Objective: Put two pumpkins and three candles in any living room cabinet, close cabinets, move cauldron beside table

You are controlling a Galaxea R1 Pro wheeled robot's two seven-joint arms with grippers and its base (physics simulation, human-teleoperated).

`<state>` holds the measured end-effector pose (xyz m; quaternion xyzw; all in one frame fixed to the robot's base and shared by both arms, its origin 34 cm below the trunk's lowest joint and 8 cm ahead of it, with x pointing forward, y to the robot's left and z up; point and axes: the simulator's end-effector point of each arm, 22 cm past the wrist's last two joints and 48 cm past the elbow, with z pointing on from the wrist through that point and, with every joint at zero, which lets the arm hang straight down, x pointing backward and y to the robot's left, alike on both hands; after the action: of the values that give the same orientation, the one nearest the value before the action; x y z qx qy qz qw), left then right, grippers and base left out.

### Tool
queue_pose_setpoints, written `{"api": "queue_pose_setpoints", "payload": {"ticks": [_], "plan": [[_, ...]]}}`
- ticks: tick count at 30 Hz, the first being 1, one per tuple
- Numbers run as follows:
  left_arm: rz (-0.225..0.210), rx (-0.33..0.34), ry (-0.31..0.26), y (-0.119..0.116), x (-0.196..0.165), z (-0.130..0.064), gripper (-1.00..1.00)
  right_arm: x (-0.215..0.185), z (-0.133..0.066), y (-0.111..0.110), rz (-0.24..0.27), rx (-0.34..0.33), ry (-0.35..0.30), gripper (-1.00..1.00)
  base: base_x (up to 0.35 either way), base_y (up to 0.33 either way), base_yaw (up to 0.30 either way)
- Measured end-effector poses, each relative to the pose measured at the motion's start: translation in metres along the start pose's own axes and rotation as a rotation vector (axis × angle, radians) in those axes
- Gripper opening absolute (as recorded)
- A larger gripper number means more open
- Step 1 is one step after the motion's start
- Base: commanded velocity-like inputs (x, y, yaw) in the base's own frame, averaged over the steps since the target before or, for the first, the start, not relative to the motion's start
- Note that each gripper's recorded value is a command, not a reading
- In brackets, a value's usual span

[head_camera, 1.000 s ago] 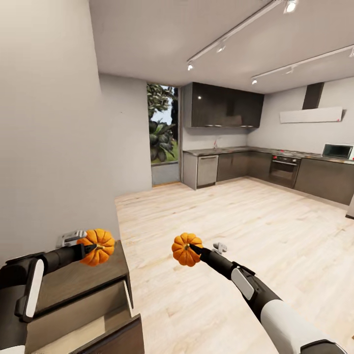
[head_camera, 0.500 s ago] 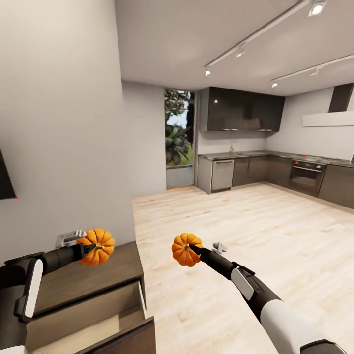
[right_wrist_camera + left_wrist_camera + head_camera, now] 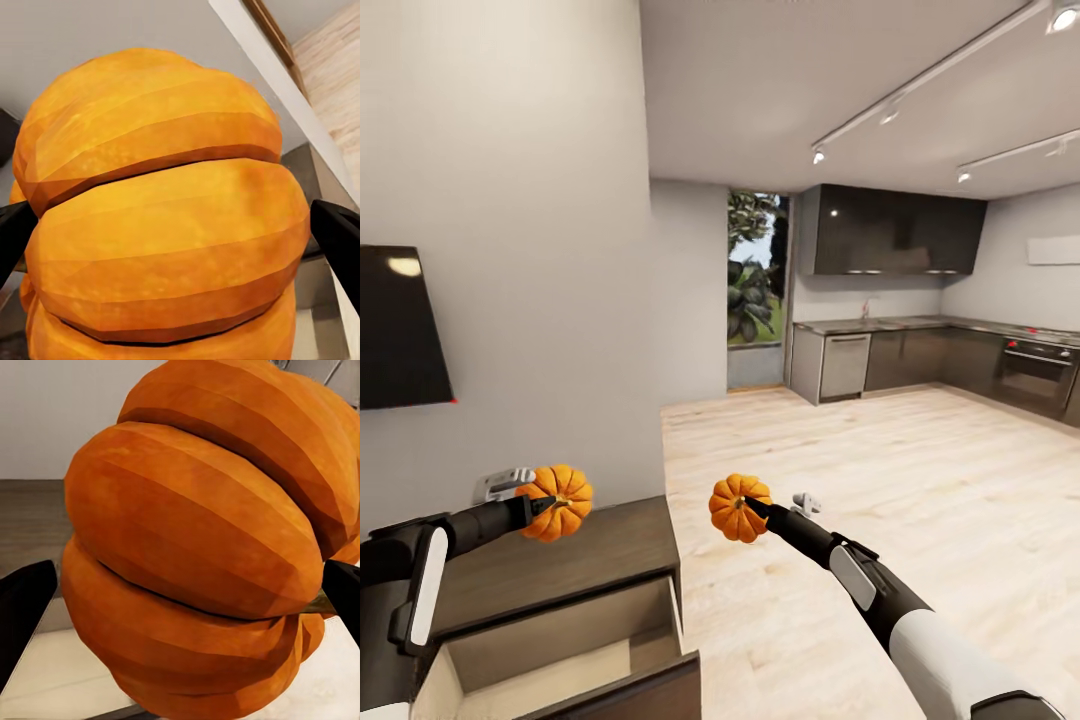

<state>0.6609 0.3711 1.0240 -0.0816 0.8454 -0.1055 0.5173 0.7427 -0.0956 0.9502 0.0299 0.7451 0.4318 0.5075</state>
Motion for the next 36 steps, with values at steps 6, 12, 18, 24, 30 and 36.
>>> {"api": "queue_pose_setpoints", "payload": {"ticks": [6,12,18,24,30,36], "plan": [[0.001,0.001,-0.006,-0.003,-0.01,-0.007,-1.0,-0.009,-0.002,0.009,-0.005,-0.004,-0.003,-1.0,0.0,0.0,0.217],[0.002,0.002,-0.013,-0.006,-0.02,-0.013,-1.0,-0.017,-0.004,0.018,-0.009,-0.006,-0.006,-1.0,0.0,0.0,0.217],[0.001,0.006,-0.019,-0.011,-0.028,-0.02,-1.0,-0.026,-0.008,0.025,-0.013,-0.007,-0.01,-1.0,0.0,0.0,0.217],[0.005,0.018,-0.019,-0.019,-0.036,-0.025,-1.0,-0.029,-0.01,0.013,-0.054,0.084,0.01,-1.0,0.0,0.0,0.217],[0.011,0.007,-0.012,-0.02,-0.038,-0.03,-1.0,-0.034,-0.014,0.008,-0.095,0.147,0.025,-1.0,0.0,0.0,0.217],[0.006,-0.004,0.054,-0.018,-0.019,-0.023,-1.0,-0.03,-0.016,0.005,-0.162,0.207,0.066,-1.0,0.0,0.0,0.217]]}}
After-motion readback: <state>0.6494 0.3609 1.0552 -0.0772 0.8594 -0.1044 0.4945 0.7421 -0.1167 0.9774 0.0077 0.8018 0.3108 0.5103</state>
